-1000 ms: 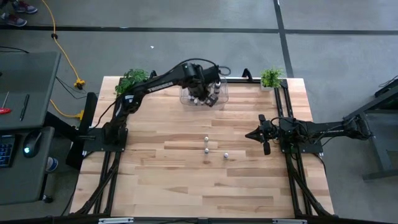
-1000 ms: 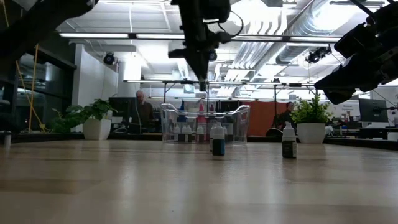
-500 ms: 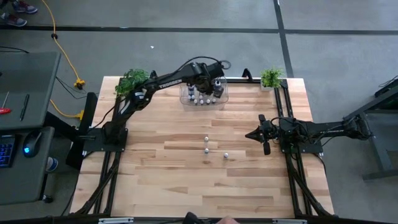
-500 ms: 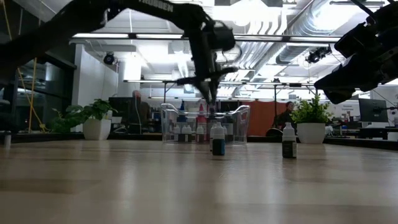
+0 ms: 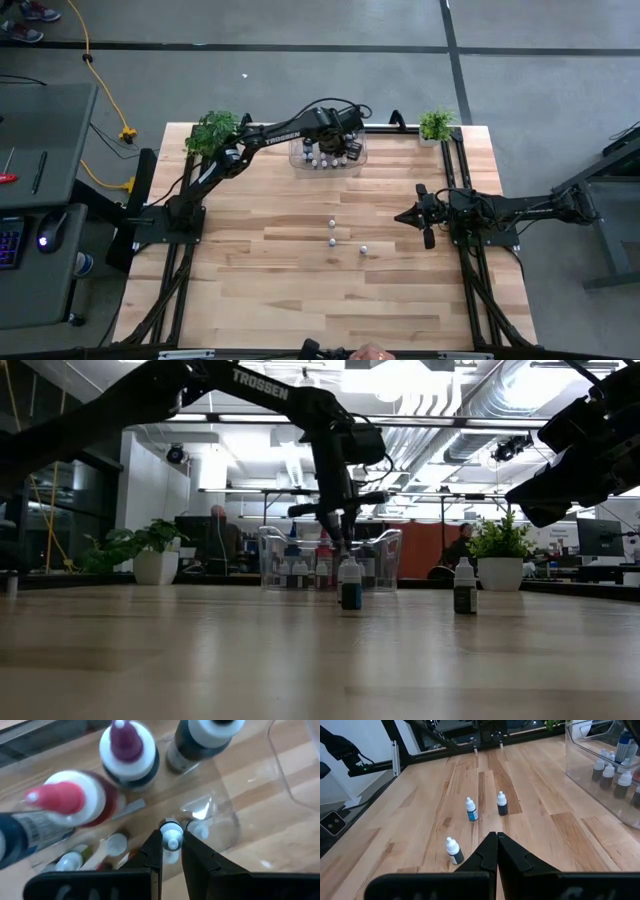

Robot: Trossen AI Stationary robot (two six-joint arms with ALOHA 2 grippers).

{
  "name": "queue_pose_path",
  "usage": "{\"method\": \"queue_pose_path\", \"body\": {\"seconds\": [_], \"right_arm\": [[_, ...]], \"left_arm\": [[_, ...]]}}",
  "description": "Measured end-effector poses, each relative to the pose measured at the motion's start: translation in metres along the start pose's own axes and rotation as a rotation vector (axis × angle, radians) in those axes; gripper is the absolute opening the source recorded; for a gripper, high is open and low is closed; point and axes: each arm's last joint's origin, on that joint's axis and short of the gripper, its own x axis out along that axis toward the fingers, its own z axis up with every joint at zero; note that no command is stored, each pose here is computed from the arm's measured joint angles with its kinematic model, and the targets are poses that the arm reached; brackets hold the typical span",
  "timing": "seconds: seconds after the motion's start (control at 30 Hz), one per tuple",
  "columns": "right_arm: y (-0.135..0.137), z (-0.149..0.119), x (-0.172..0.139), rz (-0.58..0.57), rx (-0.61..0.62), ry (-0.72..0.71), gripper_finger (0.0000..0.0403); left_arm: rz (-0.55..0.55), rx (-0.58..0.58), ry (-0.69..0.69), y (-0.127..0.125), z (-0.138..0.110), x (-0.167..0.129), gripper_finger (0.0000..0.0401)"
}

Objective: Pick & Place food coloring
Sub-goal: Put the bottom small purple food coloring bottle into the transparent bin

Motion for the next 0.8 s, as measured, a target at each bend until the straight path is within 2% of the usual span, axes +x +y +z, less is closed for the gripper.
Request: {"method": "queue_pose_path", "body": {"seconds": [0.53, 0.8], "right_arm": [[0.0, 0.0, 0.0, 0.0, 0.0, 0.0, 0.0], [0.0, 0.0, 0.0, 0.0, 0.0, 0.0, 0.0]], "left_arm": [[0.036, -0.002, 0.012, -0.002, -0.005, 0.024, 0.0037], [0.041, 0.003, 0.019, -0.003, -0.007, 0.026, 0.0037]]}}
